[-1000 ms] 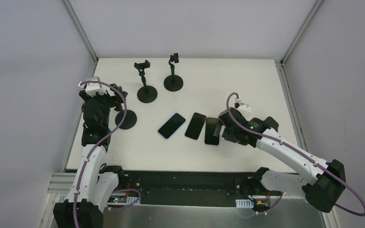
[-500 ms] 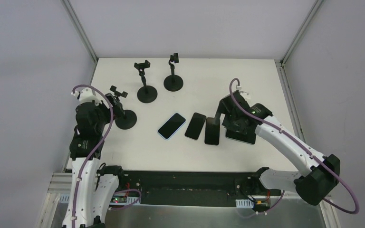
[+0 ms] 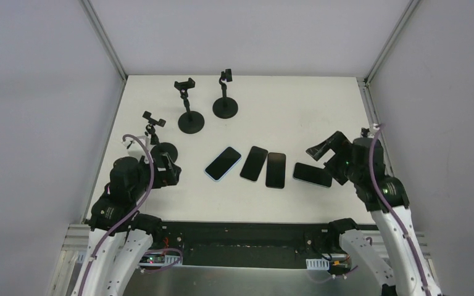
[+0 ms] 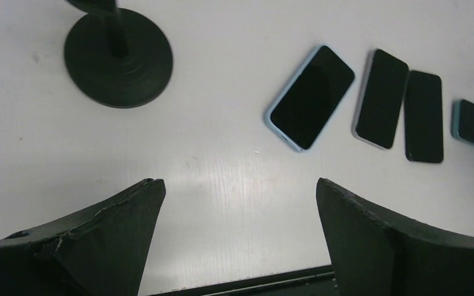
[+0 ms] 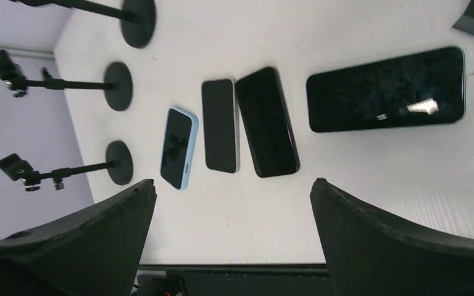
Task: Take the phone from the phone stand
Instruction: Reset both arms
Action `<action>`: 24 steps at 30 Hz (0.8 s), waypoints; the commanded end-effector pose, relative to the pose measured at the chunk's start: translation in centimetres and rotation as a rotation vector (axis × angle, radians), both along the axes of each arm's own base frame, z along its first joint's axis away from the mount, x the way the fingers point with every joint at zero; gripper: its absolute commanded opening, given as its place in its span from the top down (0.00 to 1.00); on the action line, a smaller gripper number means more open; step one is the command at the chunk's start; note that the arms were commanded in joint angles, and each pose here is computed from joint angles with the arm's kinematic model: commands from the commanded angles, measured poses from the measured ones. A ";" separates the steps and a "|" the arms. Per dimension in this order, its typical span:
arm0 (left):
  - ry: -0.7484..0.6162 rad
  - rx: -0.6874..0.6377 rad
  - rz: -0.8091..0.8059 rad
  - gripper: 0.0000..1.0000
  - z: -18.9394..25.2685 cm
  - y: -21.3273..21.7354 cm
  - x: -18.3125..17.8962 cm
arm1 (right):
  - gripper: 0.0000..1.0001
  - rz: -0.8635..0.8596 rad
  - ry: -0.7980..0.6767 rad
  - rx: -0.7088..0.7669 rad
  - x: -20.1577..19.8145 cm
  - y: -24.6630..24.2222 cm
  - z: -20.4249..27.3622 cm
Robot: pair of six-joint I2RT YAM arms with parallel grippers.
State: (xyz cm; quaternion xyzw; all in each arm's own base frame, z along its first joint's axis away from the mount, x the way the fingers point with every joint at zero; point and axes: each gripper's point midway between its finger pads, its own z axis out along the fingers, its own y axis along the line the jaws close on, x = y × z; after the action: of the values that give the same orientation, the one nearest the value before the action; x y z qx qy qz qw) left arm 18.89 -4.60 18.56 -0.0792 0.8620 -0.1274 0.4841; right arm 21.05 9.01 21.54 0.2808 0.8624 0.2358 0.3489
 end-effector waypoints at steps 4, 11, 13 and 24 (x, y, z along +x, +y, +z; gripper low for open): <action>0.008 0.046 -0.082 0.01 -0.1 -1.4 -0.9 | 0.01 -0.141 -0.289 -0.036 -0.9 -3.5 2.0; 0.003 0.022 -0.095 0.01 -0.1 -1.9 -1.2 | 0.00 -0.246 -0.436 -0.109 -2.8 -6.6 1.2; -0.025 0.016 -0.088 0.01 0.3 -1.7 -1.4 | 0.00 -0.260 -0.462 -0.142 -3.4 -7.4 0.9; -0.075 0.006 -0.041 0.01 0.9 -0.9 -1.6 | 0.00 -0.269 -0.482 -0.188 -4.2 -8.2 0.0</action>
State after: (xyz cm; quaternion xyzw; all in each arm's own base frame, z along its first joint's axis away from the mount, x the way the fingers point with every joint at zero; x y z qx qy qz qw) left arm 17.30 -5.92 19.97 -0.0399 0.8405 -0.1473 0.5198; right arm 16.43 1.36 21.76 0.2912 0.7254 0.1878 0.5948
